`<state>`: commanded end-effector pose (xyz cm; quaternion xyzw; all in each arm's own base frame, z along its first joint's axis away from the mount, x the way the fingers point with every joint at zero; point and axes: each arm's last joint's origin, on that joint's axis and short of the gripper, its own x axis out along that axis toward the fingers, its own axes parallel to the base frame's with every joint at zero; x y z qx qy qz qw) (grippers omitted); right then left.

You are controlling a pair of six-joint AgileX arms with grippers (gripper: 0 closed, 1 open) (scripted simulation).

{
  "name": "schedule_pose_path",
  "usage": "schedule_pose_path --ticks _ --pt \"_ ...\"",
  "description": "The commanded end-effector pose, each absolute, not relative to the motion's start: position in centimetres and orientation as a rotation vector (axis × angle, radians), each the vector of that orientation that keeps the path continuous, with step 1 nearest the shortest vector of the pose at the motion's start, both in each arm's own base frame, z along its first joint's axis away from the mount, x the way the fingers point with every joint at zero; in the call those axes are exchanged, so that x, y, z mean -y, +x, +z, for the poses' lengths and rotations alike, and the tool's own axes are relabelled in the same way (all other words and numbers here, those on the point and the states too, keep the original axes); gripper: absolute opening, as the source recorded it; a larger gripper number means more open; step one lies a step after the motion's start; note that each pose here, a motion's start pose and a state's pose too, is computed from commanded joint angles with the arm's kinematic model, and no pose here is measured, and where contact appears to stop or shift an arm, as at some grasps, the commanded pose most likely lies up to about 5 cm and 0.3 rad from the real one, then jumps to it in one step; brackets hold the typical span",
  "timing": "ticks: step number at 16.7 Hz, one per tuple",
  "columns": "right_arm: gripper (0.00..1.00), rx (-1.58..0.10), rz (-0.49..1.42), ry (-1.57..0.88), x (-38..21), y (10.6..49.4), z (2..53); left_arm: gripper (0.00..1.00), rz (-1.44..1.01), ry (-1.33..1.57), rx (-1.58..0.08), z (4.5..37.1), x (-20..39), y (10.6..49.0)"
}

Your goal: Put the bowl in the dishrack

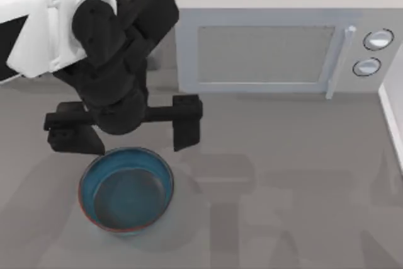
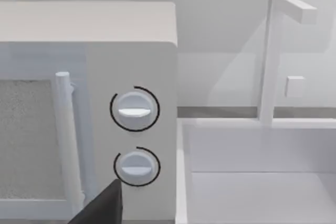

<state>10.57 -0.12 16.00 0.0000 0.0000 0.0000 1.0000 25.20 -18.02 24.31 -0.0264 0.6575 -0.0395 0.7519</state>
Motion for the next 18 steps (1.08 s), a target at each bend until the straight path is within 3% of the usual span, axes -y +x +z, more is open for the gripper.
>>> schedule_pose_path --ticks 5,12,18 --pt "1.00 0.000 0.000 0.000 0.1 10.6 16.0 1.00 -0.022 0.009 -1.561 23.0 22.7 26.5" --pt "1.00 0.000 0.000 0.000 0.1 10.6 16.0 1.00 -0.015 0.012 -1.570 22.7 23.0 26.7" --pt "1.00 0.000 0.000 0.000 0.1 10.6 16.0 1.00 -0.021 0.010 -1.563 16.9 23.4 27.0"
